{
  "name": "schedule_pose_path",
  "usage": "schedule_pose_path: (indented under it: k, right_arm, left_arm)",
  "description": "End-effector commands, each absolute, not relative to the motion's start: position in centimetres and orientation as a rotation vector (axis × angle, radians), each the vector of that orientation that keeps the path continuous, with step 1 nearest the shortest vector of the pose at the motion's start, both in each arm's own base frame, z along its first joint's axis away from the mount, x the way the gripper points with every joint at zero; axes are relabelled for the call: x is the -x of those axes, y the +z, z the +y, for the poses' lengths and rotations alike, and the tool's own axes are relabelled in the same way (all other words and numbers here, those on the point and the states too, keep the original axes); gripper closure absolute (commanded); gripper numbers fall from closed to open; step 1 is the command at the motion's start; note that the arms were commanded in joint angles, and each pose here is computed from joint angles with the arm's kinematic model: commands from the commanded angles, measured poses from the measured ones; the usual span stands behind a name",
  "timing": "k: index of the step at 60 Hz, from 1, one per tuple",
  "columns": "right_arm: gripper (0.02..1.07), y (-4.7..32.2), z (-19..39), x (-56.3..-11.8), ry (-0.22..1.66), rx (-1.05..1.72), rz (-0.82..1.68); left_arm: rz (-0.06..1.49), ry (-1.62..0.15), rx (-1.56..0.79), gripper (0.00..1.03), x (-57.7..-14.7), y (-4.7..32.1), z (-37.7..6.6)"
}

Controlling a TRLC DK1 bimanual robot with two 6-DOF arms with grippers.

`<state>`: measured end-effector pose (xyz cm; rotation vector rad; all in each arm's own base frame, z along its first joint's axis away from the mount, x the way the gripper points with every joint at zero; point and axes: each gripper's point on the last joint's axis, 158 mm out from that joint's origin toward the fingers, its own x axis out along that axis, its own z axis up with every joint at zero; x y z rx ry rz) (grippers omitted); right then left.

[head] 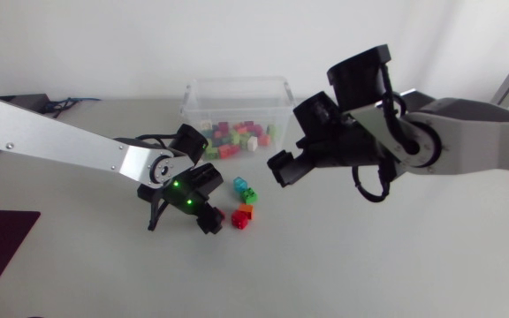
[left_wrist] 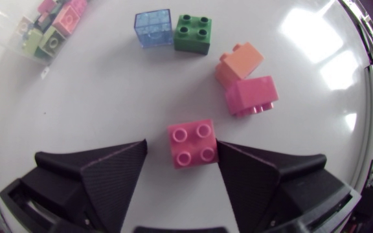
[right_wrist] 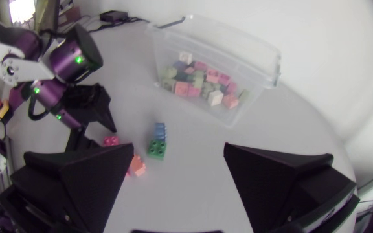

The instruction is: Place the duplo bricks in the container

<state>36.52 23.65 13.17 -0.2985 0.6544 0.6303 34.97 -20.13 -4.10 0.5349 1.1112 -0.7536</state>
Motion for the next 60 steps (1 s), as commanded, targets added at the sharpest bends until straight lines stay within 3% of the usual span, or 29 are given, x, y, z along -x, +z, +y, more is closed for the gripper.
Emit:
schedule_pose_path:
  k: [1,5,7,15,28,48,60]
  right_arm:
    - [0.07,10.9,24.0,-34.2,0.68,0.348,0.709]
    - [0.1,9.7,24.3,-33.3,0.7,0.366,0.736]
    - [0.1,9.1,24.4,-33.2,0.706,0.373,0.75]
    - [0.1,7.1,24.9,-34.2,0.701,0.377,0.795]
    - [0.1,4.1,27.4,-36.8,0.705,0.401,0.852]
    - [0.1,0.7,30.8,-41.7,0.715,0.439,0.893]
    - [0.13,-0.8,31.5,-43.2,0.723,0.469,0.938]
  left_arm:
    - [1.133,-0.741,-0.527,0.53,-35.3,-4.9,-19.9]
    - [1.129,-0.74,-0.523,0.77,-35.4,-4.8,-20.0]
    - [1.128,-0.74,-0.521,0.83,-35.5,-4.8,-20.0]
    - [1.116,-0.735,-0.517,0.83,-35.5,-4.1,-19.8]
    - [1.03,-0.723,-0.466,0.84,-35.7,0.2,-18.9]
    - [0.808,-0.685,-0.34,0.84,-37.6,9.8,-18.0]
    - [0.728,-0.664,-0.267,0.84,-39.1,13.7,-17.4]
